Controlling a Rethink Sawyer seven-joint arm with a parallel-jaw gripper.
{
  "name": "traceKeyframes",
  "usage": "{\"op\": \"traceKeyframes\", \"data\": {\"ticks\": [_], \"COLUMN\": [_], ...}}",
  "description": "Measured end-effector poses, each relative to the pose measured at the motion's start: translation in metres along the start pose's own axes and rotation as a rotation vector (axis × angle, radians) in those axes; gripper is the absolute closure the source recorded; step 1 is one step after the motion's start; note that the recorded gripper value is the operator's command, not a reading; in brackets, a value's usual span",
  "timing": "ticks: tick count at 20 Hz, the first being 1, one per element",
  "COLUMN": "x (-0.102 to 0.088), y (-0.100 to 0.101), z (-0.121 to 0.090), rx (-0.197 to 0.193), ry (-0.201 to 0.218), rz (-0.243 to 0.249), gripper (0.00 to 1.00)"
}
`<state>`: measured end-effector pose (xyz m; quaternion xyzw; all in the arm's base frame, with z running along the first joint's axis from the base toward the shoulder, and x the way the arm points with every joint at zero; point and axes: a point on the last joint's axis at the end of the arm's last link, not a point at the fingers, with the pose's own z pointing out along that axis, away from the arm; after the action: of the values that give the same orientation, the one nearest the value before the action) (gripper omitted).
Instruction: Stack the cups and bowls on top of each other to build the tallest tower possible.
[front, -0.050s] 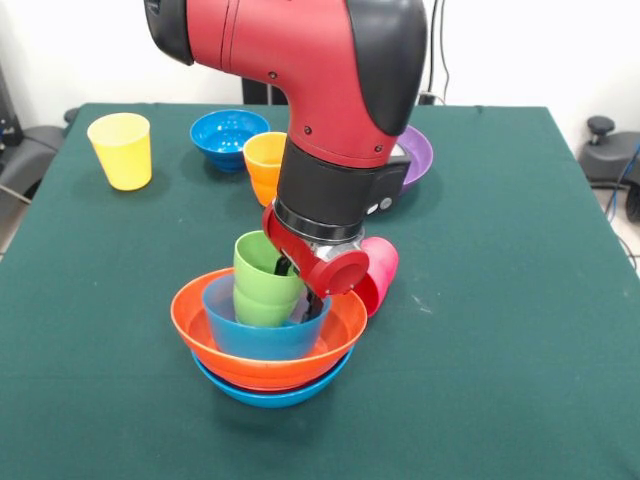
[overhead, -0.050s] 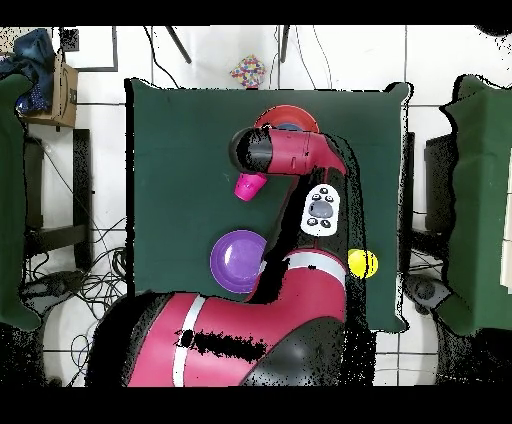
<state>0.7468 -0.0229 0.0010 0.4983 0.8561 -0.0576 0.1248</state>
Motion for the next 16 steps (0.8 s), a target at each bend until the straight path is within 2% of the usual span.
{"op": "traceKeyframes", "data": {"ticks": [5,9,16], "x": [0.001,0.002,-0.005], "y": [-0.002,-0.006,-0.004], "z": [-0.001,-0.005,-0.034], "rx": [0.013,0.052,0.097], "ry": [0.009,0.036,0.068], "rz": [0.000,0.002,0.011], "gripper": [0.00,0.00,0.00]}}
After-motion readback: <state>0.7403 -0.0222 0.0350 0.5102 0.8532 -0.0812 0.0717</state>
